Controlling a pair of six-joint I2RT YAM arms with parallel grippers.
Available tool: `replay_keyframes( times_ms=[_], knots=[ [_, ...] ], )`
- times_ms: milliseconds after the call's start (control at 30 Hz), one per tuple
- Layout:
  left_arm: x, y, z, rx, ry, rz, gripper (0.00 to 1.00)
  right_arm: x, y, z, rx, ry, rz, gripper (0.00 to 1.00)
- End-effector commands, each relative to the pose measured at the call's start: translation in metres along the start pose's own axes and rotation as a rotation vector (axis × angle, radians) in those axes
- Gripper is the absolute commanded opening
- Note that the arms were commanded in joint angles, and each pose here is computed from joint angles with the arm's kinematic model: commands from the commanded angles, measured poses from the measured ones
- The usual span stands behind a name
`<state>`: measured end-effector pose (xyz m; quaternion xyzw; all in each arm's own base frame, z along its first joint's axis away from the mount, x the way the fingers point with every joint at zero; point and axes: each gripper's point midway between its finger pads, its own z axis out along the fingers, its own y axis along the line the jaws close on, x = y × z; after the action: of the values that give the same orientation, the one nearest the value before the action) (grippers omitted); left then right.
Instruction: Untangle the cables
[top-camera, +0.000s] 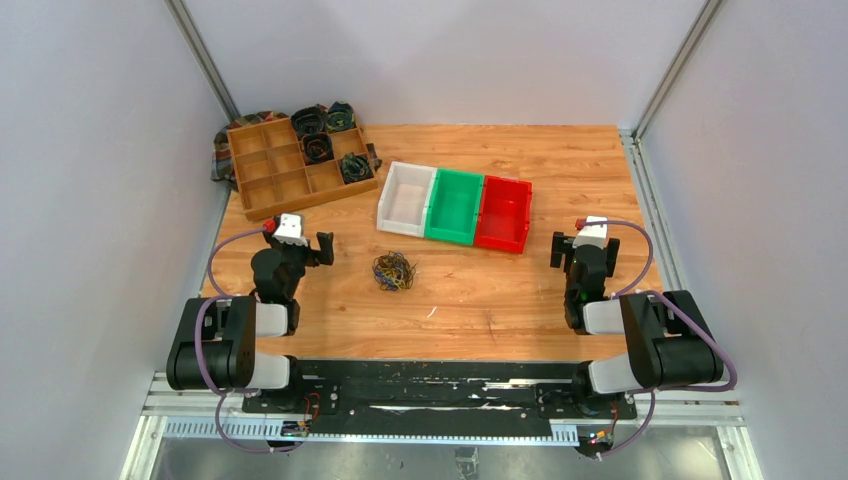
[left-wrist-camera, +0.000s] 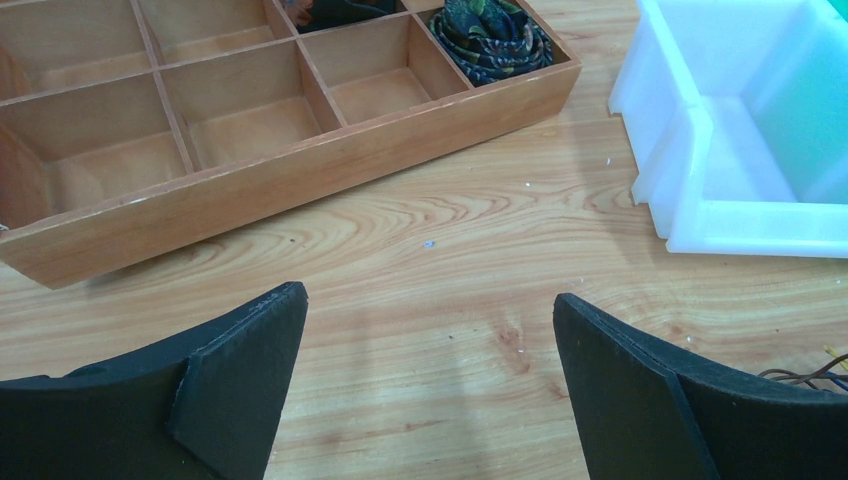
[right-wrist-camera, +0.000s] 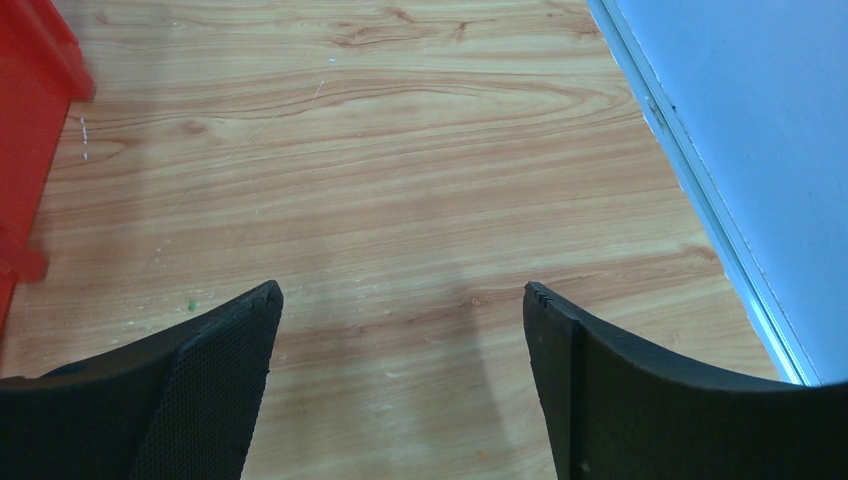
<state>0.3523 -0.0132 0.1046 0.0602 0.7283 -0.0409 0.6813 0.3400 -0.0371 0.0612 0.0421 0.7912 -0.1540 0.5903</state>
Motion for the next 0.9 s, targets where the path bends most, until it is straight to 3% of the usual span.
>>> replay_keyframes(
  times_ms=[0,167,300,400,600,667,700,867],
  knots=[
    [-0.004,0.000,0.003,0.002,-0.012,0.014,0.98,-0.011,-0.005,0.004,0.015,-0.036,0.025,0.89],
    [-0.012,-0.004,0.001,0.028,-0.038,0.029,0.98,-0.023,-0.009,0.003,0.009,-0.071,0.045,0.89],
    [-0.021,0.004,0.003,0.002,0.014,-0.004,0.98,-0.040,-0.037,-0.002,0.169,0.052,0.087,0.89],
    [-0.032,0.001,0.011,0.045,0.107,0.020,0.98,-0.061,-0.039,-0.007,0.171,0.086,0.156,0.90],
    [-0.046,-0.024,0.004,0.233,0.243,0.055,0.98,-0.104,-0.026,-0.025,0.054,-0.028,0.441,0.90],
    [-0.049,-0.037,-0.003,0.315,0.278,0.050,0.98,-0.095,-0.032,-0.033,0.123,0.045,0.668,0.90],
    [-0.050,-0.043,-0.006,0.350,0.294,0.042,0.98,-0.088,-0.035,-0.037,0.146,0.082,0.734,0.99],
    [-0.039,-0.073,-0.020,0.496,0.443,0.037,0.98,-0.087,0.007,-0.039,-0.130,0.204,0.740,0.99]
  ],
)
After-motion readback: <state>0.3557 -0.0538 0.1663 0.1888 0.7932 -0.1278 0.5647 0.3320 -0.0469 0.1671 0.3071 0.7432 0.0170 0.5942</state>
